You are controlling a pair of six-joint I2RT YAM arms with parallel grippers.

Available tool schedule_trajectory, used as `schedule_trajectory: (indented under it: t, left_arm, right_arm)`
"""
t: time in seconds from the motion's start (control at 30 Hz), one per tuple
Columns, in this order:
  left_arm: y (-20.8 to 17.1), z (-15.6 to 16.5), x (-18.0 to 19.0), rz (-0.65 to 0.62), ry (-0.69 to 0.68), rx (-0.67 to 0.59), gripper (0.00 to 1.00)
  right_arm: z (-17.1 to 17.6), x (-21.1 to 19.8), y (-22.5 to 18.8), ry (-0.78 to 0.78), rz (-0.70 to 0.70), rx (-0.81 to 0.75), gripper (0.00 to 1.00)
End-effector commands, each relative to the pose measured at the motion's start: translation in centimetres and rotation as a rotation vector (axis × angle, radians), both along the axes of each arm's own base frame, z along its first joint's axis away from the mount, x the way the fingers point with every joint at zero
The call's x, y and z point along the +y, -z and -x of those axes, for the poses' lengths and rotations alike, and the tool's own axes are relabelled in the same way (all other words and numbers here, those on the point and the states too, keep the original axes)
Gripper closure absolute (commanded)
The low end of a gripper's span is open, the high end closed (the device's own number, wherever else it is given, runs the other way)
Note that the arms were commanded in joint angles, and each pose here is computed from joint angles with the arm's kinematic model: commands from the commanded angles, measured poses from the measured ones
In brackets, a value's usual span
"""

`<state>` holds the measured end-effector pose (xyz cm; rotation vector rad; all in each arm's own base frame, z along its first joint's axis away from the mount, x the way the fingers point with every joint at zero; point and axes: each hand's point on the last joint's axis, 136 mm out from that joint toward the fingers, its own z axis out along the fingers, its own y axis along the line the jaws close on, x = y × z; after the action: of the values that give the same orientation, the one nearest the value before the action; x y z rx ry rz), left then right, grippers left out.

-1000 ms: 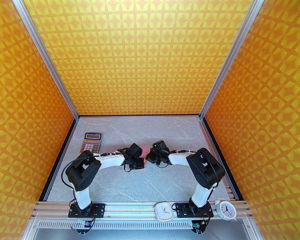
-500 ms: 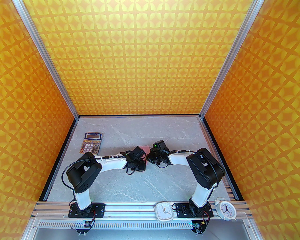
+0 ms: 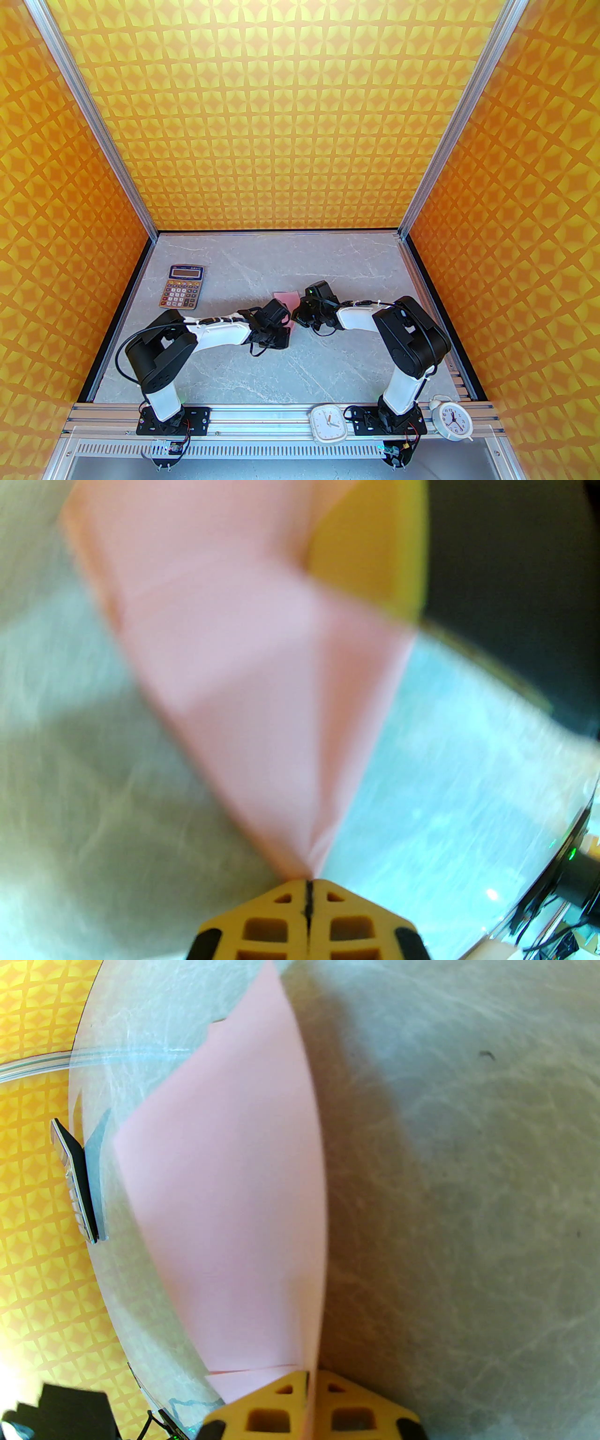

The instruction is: Fold a paper plane with a square sheet of paper (fold left side to right side)

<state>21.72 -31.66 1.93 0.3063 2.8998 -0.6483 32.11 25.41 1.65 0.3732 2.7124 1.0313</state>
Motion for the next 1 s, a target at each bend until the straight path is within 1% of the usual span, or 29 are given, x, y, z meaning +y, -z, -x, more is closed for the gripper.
schedule_trajectory:
  t: [0.0,0.13,0.2,0.33,0.57,0.83,0.97]
  left_arm:
    - [-1.5,0.4,1.4,-0.009,0.005,0.028,0.99]
    - [-4.7,-4.2,0.7,0.121,-0.08,-0.028,1.0]
    - [-5.7,-6.5,0.5,0.173,-0.116,-0.044,1.0]
    - [-6.5,-9.0,-0.4,0.189,-0.125,-0.071,1.0]
    - [-4.6,-9.8,-1.5,0.194,-0.131,-0.031,1.0]
    - [-2.0,-9.1,-1.0,0.141,-0.136,0.02,1.0]
    - [-0.8,-9.1,-0.7,0.118,-0.142,0.026,1.0]
  right_arm:
    - [0.2,-1.1,0.4,0.044,0.041,0.003,1.0]
    - [0.3,-1.2,0.6,0.041,0.049,0.006,1.0]
    - [0.3,-1.1,0.5,0.037,0.049,0.008,1.0]
    - [0.3,-1.2,0.2,0.028,0.059,0.004,1.0]
    - [0.5,-1.3,0.3,0.027,0.068,0.01,1.0]
    - [0.3,-1.2,0.2,0.027,0.064,0.006,1.0]
    - [0.4,-1.3,0.3,0.026,0.066,0.007,1.0]
